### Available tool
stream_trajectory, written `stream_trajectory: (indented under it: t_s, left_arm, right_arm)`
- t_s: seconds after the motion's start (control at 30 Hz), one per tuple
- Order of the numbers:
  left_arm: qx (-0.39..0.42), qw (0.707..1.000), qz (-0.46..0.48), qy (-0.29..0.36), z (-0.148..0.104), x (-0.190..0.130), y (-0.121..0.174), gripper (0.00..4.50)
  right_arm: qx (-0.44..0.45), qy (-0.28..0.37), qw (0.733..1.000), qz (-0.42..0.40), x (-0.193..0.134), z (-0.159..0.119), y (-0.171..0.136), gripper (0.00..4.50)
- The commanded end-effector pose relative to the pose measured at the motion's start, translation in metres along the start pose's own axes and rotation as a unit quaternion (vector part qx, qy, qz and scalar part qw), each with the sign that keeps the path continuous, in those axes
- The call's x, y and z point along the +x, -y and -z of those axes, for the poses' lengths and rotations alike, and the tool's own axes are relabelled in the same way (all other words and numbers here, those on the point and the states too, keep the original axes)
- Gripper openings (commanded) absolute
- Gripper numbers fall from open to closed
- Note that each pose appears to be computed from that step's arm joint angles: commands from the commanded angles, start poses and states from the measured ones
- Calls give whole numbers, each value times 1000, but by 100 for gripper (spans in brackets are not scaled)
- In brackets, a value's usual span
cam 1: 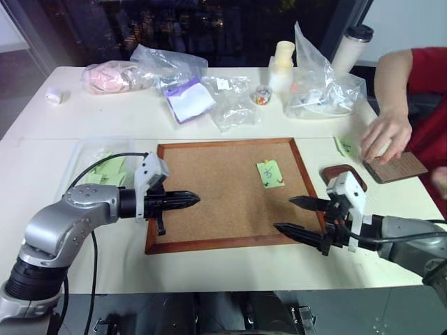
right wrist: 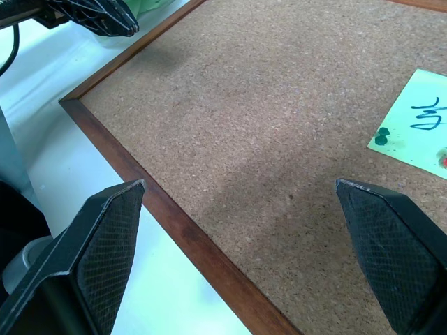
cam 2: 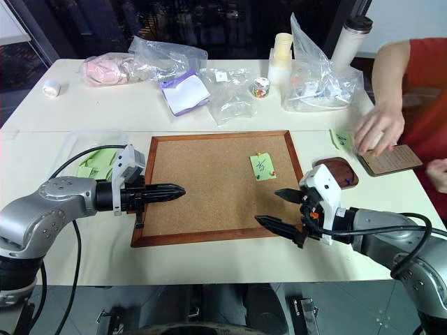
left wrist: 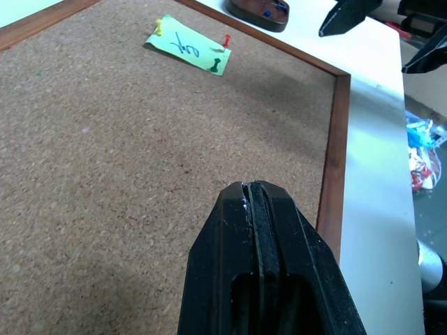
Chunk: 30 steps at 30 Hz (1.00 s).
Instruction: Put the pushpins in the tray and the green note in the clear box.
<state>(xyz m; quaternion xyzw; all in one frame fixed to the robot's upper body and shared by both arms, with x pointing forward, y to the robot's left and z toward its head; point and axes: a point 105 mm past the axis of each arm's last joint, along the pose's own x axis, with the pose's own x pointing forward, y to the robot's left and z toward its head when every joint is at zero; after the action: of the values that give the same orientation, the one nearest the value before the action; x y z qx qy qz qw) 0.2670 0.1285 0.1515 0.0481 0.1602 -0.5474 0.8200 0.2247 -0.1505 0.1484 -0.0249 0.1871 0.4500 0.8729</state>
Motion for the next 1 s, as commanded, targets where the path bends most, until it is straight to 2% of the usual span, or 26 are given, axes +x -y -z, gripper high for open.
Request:
stream_trajectory:
  t_s: [0.03,0.67,0.83,1.0]
  left_arm:
    - [21,1000,-2,3,-9,-4,0,2]
    - [24,1000,-14,7,-11,-9,-3,2]
    - [53,998,-21,20,-27,-10,-12,2]
    - [97,994,-14,41,-52,-6,-24,2]
  right_arm:
    - [-10,15,1000,-3,2,-5,-2,450]
    - [-14,15,1000,-5,11,-5,-2,450]
    - [-7,26,1000,12,13,-9,6,450]
    - [-24,69,996,46,19,-37,28,450]
